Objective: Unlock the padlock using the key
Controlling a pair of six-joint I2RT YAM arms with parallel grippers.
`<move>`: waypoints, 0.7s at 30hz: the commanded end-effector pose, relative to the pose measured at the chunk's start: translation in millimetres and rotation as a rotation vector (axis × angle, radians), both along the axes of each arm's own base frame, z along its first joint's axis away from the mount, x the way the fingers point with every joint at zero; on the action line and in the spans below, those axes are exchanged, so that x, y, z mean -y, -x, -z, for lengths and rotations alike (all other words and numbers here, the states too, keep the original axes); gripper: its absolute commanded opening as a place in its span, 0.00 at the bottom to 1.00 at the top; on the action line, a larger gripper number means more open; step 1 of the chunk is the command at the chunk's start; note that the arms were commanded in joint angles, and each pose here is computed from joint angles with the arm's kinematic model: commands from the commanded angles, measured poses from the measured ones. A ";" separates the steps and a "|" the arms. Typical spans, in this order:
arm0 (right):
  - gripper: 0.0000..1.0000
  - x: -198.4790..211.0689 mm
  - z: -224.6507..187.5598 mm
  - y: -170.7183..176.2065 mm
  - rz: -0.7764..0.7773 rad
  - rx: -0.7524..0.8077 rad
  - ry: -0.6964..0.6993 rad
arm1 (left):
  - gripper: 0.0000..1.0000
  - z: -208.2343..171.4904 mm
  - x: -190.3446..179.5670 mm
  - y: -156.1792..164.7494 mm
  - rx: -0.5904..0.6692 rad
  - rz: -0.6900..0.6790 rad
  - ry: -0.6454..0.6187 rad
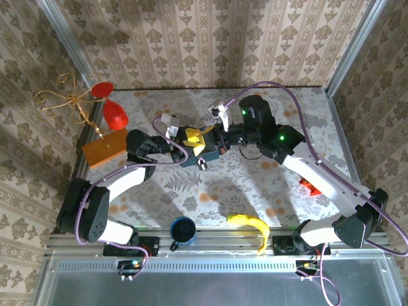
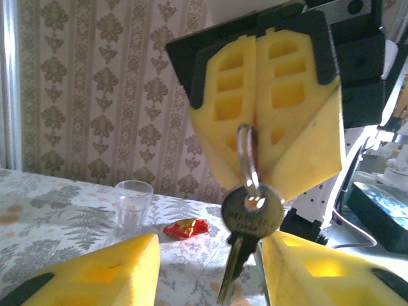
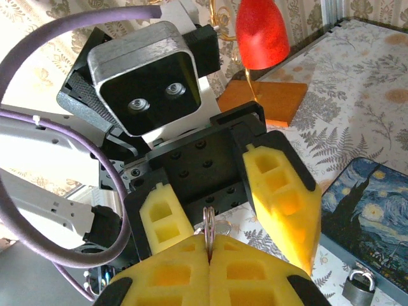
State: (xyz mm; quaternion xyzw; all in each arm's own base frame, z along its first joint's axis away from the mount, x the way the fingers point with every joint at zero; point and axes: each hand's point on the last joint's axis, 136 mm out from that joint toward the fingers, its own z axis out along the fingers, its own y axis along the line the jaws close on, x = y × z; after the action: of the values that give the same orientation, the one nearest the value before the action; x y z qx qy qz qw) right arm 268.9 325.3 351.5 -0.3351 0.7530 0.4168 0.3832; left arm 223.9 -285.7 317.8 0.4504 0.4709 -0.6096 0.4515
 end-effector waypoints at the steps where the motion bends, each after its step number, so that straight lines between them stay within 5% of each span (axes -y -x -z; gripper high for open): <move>1: 0.00 0.1 2.9 -6.7 0.010 0.024 0.007 | 0.35 -11.2 0.7 7.5 0.052 0.043 0.010; 6: 0.00 10.6 7.5 -11.5 0.059 0.031 0.022 | 0.18 -13.1 -1.8 11.3 0.062 0.032 0.019; 21: 0.00 29.0 14.3 -24.3 0.160 0.026 0.037 | 0.00 -19.8 -12.0 6.2 0.082 -0.028 0.040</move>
State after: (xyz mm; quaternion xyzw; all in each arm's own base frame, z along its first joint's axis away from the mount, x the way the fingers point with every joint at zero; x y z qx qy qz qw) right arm 277.4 314.4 342.2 -0.3184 0.7603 0.4001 0.4006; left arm 224.7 -283.5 321.7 0.4442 0.4740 -0.6099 0.4539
